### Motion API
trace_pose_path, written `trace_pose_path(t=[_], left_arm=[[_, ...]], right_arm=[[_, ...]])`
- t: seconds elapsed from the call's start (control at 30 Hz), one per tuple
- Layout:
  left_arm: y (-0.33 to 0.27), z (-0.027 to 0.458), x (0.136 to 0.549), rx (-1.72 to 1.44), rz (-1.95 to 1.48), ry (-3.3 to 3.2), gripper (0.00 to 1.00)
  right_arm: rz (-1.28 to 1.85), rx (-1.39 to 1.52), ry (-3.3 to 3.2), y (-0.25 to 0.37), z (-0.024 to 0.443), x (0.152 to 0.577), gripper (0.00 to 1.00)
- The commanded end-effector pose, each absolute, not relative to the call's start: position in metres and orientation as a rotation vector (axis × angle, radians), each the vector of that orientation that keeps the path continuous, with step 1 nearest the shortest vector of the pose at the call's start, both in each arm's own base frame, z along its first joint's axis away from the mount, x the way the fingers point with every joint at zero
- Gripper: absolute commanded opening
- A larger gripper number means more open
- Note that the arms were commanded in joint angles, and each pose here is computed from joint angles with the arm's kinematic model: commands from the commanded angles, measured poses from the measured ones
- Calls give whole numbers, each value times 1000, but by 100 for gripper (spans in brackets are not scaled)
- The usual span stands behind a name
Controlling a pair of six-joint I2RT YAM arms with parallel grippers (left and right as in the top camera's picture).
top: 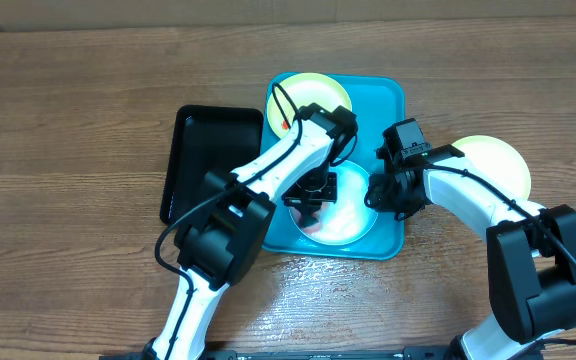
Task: Clean dirty plates on tray and stack at the side
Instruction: 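Scrub the white plate with the sponge while the right gripper holds its rim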
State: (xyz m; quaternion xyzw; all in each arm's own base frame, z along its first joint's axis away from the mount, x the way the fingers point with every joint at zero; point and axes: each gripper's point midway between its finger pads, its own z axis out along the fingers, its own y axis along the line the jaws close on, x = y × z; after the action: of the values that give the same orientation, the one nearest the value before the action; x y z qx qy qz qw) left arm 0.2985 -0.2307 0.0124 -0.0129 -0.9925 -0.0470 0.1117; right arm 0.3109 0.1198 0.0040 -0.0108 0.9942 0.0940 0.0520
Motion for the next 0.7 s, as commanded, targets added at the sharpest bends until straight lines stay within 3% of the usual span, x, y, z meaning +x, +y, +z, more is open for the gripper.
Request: trace_pose_path(t=[0.0,0.3,0.67], left_arm=[[-185,17,337,24,-437,-3029,4],[-190,22,359,-146,-399,-3095,4],[-309,17,318,-305,566,-2859,4]], right_arm=[[247,-21,3040,114,-1,308,22],[247,-21,3040,114,-1,308,22],[247,-21,3041,114,-1,308,22]])
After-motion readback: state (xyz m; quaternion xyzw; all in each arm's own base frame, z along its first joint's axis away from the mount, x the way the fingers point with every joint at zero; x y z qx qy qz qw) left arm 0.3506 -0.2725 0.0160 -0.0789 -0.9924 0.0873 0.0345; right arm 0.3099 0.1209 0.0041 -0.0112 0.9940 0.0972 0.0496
